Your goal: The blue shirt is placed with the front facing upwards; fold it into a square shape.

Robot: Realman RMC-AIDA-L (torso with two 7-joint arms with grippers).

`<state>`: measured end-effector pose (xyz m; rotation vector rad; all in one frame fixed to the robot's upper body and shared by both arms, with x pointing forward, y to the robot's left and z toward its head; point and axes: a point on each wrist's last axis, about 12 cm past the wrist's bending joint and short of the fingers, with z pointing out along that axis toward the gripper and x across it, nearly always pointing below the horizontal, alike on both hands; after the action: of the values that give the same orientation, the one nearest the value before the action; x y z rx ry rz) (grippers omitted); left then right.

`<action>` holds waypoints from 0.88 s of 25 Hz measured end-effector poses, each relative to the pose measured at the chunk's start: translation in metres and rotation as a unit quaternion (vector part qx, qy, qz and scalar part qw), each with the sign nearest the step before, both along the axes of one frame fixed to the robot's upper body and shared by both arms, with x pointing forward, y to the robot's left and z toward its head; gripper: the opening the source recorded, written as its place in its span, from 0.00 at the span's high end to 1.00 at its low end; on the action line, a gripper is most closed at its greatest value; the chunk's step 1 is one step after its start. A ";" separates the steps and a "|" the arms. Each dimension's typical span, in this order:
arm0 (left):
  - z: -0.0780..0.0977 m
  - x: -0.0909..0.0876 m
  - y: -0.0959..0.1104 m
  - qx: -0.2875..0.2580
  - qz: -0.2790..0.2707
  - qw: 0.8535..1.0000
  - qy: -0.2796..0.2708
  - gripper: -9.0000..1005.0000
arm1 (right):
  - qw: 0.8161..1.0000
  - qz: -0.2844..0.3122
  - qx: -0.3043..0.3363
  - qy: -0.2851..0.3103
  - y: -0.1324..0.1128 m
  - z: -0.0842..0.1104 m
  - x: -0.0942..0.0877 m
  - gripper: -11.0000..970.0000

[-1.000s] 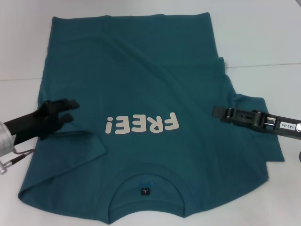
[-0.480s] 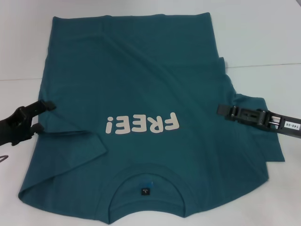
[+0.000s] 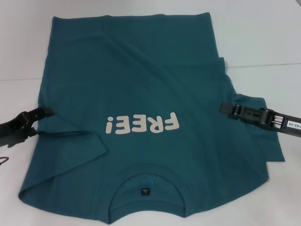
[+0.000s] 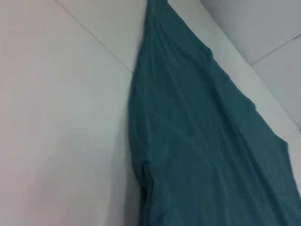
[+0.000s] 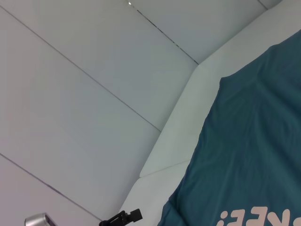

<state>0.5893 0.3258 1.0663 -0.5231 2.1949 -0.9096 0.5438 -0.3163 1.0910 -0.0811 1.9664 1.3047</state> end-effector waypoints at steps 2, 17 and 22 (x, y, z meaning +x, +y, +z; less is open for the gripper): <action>-0.001 0.001 -0.001 0.007 0.003 1.000 0.000 0.07 | 1.000 0.000 0.000 0.000 0.000 0.000 0.000 0.06; -0.010 0.008 -0.008 0.034 0.019 0.999 0.005 0.07 | 1.000 -0.003 -0.001 0.002 -0.001 -0.002 -0.002 0.06; -0.010 0.015 -0.018 0.039 0.014 0.999 0.007 0.07 | 1.000 -0.003 -0.001 0.002 -0.001 -0.002 -0.002 0.06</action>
<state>0.6042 0.3078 1.0562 -0.5219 2.2205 -0.8050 0.5419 -0.3178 1.0890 -0.0730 1.9700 1.3001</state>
